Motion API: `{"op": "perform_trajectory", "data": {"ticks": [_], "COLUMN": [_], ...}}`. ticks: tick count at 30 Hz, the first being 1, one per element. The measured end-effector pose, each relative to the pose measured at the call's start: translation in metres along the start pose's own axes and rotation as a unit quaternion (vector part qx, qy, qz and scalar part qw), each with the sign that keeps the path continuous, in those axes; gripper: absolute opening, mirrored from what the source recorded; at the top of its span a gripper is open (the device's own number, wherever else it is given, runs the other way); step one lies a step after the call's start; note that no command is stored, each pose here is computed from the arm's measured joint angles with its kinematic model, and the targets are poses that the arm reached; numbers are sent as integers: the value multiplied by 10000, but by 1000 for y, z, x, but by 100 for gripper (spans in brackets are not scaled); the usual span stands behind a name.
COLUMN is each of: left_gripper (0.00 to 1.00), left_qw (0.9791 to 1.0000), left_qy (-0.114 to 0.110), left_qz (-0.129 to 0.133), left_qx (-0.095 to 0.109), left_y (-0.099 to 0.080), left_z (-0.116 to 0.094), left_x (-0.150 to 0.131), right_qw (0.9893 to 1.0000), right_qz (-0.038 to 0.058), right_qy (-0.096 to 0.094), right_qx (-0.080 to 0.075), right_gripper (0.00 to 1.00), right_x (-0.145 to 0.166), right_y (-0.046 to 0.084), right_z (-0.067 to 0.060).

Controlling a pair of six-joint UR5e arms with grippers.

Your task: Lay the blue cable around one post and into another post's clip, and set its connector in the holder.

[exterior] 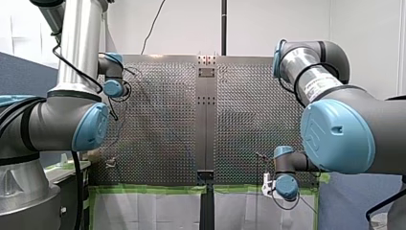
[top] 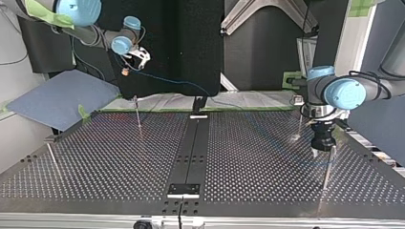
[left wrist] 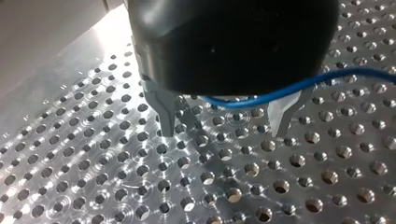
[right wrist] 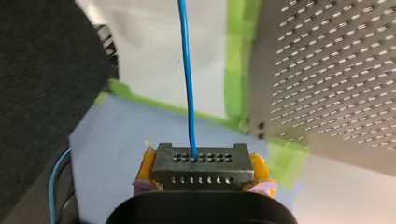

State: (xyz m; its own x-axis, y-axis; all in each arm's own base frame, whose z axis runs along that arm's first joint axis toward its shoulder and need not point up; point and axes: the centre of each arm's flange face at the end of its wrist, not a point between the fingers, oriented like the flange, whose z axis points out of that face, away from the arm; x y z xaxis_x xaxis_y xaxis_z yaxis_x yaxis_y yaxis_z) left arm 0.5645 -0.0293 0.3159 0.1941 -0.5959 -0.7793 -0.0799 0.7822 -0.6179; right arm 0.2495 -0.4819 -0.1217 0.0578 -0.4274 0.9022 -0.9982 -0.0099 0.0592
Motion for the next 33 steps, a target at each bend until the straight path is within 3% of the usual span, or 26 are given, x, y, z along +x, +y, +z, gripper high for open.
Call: {"op": "perform_trajectory", "data": {"ticks": [5,11,17,23,26,28,33], "left_gripper": [100,100,100,100,100,100,100], "left_qw": [10000,10000,10000,10000,10000,10000,10000], "left_qy": [-1,-2,10,20,28,35,35], "left_qz": [2,19,25,26,26,27,28], "left_qx": [-2,-2,5,16,17,15,-1], "left_y": [0,0,-1,-3,-3,-3,-3], "left_z": [0,0,0,-1,-1,-2,-2], "left_x": [0,0,1,2,3,3,3], "right_qw": [9996,9979,9958,9927,9892,9863,9787], "right_qz": [71,225,350,594,776,862,900], "right_qy": [221,500,801,1019,1207,1369,1772], "right_qx": [183,335,284,270,299,327,518], "right_gripper": [15,15,15,15,15,15,15], "right_x": [18,39,64,88,103,115,146], "right_y": [-1,6,22,44,56,63,66], "right_z": [-4,-12,-12,-12,-11,-9,-9]}}
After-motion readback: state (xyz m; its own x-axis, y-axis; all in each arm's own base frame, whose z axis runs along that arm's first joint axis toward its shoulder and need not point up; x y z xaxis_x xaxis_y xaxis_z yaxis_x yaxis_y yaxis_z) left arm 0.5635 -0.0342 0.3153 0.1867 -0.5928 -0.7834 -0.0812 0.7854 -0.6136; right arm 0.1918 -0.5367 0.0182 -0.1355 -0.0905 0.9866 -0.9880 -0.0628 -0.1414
